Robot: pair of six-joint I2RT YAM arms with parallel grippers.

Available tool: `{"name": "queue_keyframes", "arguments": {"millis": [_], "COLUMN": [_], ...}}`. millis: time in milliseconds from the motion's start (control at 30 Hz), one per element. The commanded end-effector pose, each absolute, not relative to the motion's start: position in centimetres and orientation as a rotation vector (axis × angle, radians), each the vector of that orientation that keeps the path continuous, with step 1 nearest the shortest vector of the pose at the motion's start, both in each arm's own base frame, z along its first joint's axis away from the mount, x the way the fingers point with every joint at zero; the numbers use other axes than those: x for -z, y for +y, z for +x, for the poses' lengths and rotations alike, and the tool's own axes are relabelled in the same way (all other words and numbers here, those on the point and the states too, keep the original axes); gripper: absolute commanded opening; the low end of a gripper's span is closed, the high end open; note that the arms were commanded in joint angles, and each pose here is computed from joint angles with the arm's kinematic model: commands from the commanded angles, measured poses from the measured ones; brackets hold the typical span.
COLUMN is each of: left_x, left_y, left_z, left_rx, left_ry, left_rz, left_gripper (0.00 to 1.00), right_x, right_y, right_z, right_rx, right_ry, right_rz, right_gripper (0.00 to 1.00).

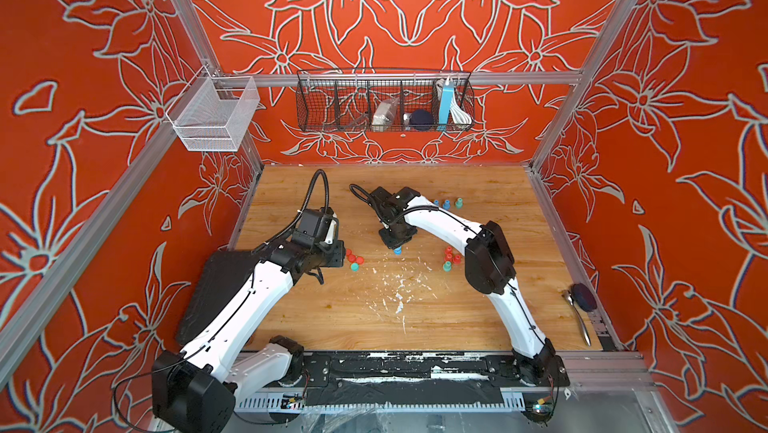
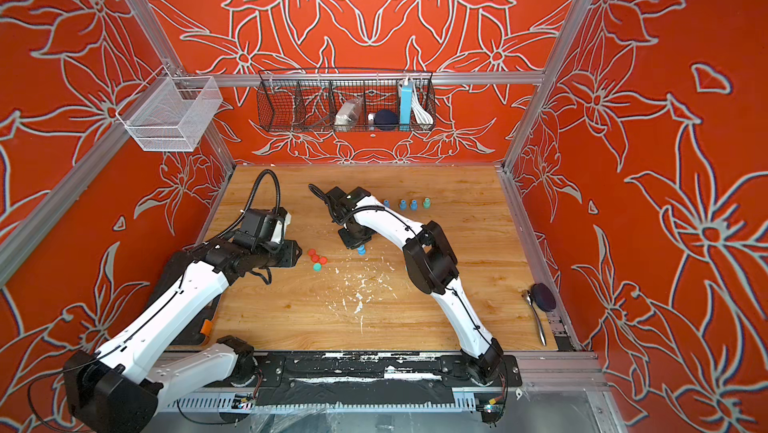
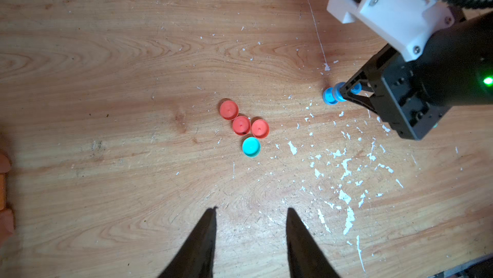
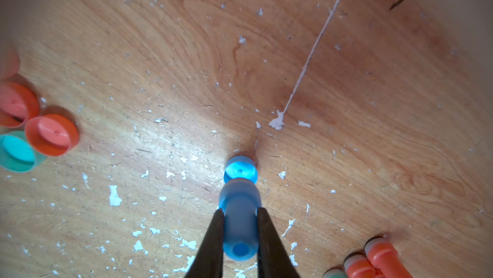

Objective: Close the stamp cap
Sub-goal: Close the cover of the stamp.

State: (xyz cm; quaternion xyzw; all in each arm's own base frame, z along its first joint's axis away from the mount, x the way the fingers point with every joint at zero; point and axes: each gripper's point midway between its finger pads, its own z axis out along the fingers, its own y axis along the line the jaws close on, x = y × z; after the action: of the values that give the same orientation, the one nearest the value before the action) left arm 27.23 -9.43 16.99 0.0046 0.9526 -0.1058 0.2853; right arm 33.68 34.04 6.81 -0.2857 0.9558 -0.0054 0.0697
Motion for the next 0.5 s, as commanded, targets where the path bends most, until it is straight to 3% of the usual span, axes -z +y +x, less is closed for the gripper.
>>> {"name": "queue_keyframes", "arguments": {"millis": [0, 467], "left_x": [-16.9, -16.9], "left_y": [-9.2, -9.1], "left_z": [27.1, 27.0], "left_rx": [0.273, 0.269], "left_ry": [2.549, 2.549], "left_rz": [0.025, 0.024], "left_gripper": [0.44, 0.44], "right_x": [-6.9, -5.7], "right_y": [34.5, 34.3], "right_z": [33.6, 34.0], "right_rx": [0.005, 0.032], "right_ry": [2.882, 2.89], "right_rz": [-0.847, -0.846], "right_gripper": [0.13, 0.13]}}
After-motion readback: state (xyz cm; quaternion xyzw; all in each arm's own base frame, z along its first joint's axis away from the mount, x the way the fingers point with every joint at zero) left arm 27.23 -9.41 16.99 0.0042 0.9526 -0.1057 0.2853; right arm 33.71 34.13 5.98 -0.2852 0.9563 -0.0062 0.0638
